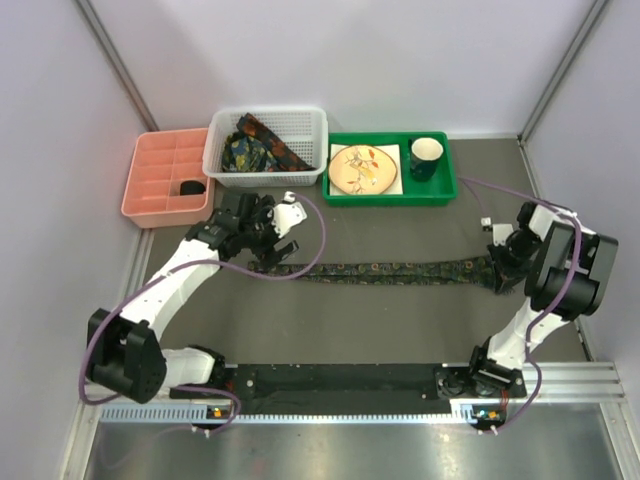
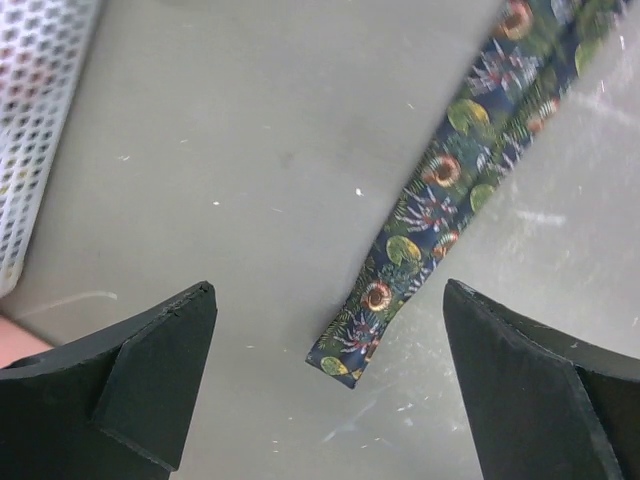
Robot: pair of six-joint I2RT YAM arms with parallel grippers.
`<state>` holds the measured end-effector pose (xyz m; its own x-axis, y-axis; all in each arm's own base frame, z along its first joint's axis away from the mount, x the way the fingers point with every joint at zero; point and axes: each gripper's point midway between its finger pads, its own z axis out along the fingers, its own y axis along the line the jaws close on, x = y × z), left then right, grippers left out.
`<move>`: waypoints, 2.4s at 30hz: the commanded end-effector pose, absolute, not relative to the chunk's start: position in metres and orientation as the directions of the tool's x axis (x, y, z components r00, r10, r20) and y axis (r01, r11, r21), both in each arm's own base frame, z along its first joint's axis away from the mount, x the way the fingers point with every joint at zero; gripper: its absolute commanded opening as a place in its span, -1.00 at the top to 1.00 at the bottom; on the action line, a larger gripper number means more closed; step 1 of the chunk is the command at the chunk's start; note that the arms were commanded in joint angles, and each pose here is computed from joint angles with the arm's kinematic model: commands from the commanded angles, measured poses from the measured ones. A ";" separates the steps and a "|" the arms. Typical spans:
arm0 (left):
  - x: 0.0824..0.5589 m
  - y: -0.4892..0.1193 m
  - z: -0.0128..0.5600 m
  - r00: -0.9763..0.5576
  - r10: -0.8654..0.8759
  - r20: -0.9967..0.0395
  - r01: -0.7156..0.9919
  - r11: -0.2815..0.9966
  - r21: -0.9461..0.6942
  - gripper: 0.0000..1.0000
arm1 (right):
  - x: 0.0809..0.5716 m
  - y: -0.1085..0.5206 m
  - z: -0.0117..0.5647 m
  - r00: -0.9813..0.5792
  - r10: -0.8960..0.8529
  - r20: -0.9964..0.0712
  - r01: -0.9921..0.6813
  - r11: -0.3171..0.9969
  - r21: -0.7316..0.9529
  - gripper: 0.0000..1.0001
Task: Roll the ties
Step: Flatten out the tie at the center of the board.
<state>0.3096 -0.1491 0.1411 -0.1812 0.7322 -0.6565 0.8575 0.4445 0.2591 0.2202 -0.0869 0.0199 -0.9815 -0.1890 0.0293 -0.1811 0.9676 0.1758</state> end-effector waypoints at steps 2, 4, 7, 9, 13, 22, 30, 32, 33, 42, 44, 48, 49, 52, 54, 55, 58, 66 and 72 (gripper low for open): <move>0.323 -0.142 0.167 -0.267 0.589 -0.763 0.748 0.626 0.222 -0.98 | 0.261 -0.096 0.053 -0.970 -0.207 -0.131 -0.219 0.972 0.086 1.00; 0.323 -0.143 0.172 -0.283 0.560 -0.779 0.735 0.648 0.199 -0.98 | 0.271 -0.102 0.072 -0.958 -0.220 -0.181 -0.231 0.972 0.042 1.00; 0.323 -0.144 0.174 -0.294 0.531 -0.795 0.725 0.666 0.177 -0.98 | 0.287 -0.108 0.092 -0.939 -0.254 -0.233 -0.262 0.965 0.000 1.00; 0.324 -0.145 0.173 -0.304 0.512 -0.803 0.716 0.679 0.162 -0.98 | 0.291 -0.112 0.096 -0.928 -0.294 -0.227 -0.299 0.954 -0.014 1.00; 0.323 -0.147 0.174 -0.305 0.499 -0.811 0.721 0.678 0.146 -0.98 | 0.271 -0.096 0.085 -0.913 -0.380 -0.151 -0.397 0.912 0.103 0.46; 0.330 -0.148 0.175 -0.310 0.495 -0.812 0.720 0.680 0.139 -0.98 | 0.246 -0.085 0.029 -0.890 -0.455 -0.040 -0.456 0.883 0.106 -0.10; 0.332 -0.150 0.169 -0.332 0.505 -0.797 0.744 0.659 0.108 -0.96 | 0.257 -0.089 0.013 -0.893 -0.449 -0.019 -0.450 0.891 0.066 0.50; 0.333 -0.150 0.170 -0.330 0.504 -0.798 0.745 0.659 0.107 -0.90 | 0.261 -0.093 0.020 -0.891 -0.454 -0.021 -0.455 0.889 0.048 0.91; 0.333 -0.149 0.169 -0.336 0.502 -0.797 0.743 0.661 0.103 -0.90 | 0.260 -0.093 0.024 -0.889 -0.457 -0.016 -0.457 0.888 0.046 1.00; 0.337 -0.145 0.161 -0.381 0.484 -0.788 0.725 0.685 0.070 -0.89 | 0.282 -0.099 0.068 -0.822 -0.567 -0.056 -0.565 0.823 -0.055 1.00; 0.340 -0.142 0.164 -0.396 0.449 -0.801 0.706 0.707 0.048 -0.89 | 0.291 -0.101 0.071 -0.802 -0.596 -0.049 -0.591 0.802 -0.087 1.00; 0.352 -0.133 0.175 -0.405 0.364 -0.839 0.620 0.784 0.041 -0.92 | 0.300 -0.104 0.069 -0.781 -0.623 -0.032 -0.618 0.780 -0.097 1.00; 0.357 -0.132 0.179 -0.382 0.356 -0.853 0.606 0.793 0.060 -0.93 | 0.299 -0.105 0.068 -0.777 -0.629 -0.021 -0.625 0.775 -0.094 1.00; 0.361 -0.126 0.178 -0.364 0.339 -0.868 0.568 0.819 0.082 -0.98 | 0.293 -0.109 0.058 -0.761 -0.648 0.019 -0.647 0.757 -0.088 1.00; 0.354 -0.131 0.175 -0.403 0.374 -0.835 0.615 0.786 0.055 -0.98 | 0.293 -0.113 0.052 -0.750 -0.661 0.035 -0.660 0.744 -0.104 1.00; 0.351 -0.136 0.176 -0.408 0.377 -0.831 0.640 0.767 0.034 -0.98 | 0.290 -0.114 0.047 -0.748 -0.662 0.046 -0.663 0.741 -0.104 0.98; 0.354 -0.143 0.188 -0.440 0.340 -0.831 0.640 0.768 -0.025 -0.98 | 0.295 -0.116 0.050 -0.753 -0.656 0.045 -0.656 0.746 -0.114 0.58; 0.359 -0.136 0.228 -0.334 0.348 -0.876 0.628 0.775 0.069 -0.98 | 0.363 -0.080 0.149 -0.839 -0.463 -0.287 -0.465 0.883 -0.063 -0.72; 0.355 -0.131 0.240 -0.261 0.380 -0.887 0.641 0.755 0.135 -0.95 | 0.393 -0.040 0.256 -0.698 -0.420 -0.581 -0.441 0.890 -0.113 -0.98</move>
<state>0.3541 -0.1344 0.2051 -0.3733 0.3718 -0.8499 0.6307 0.7736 0.0614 0.3987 -0.0864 0.1878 -0.7865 -0.4652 -0.4063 -0.4405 0.8836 -0.1589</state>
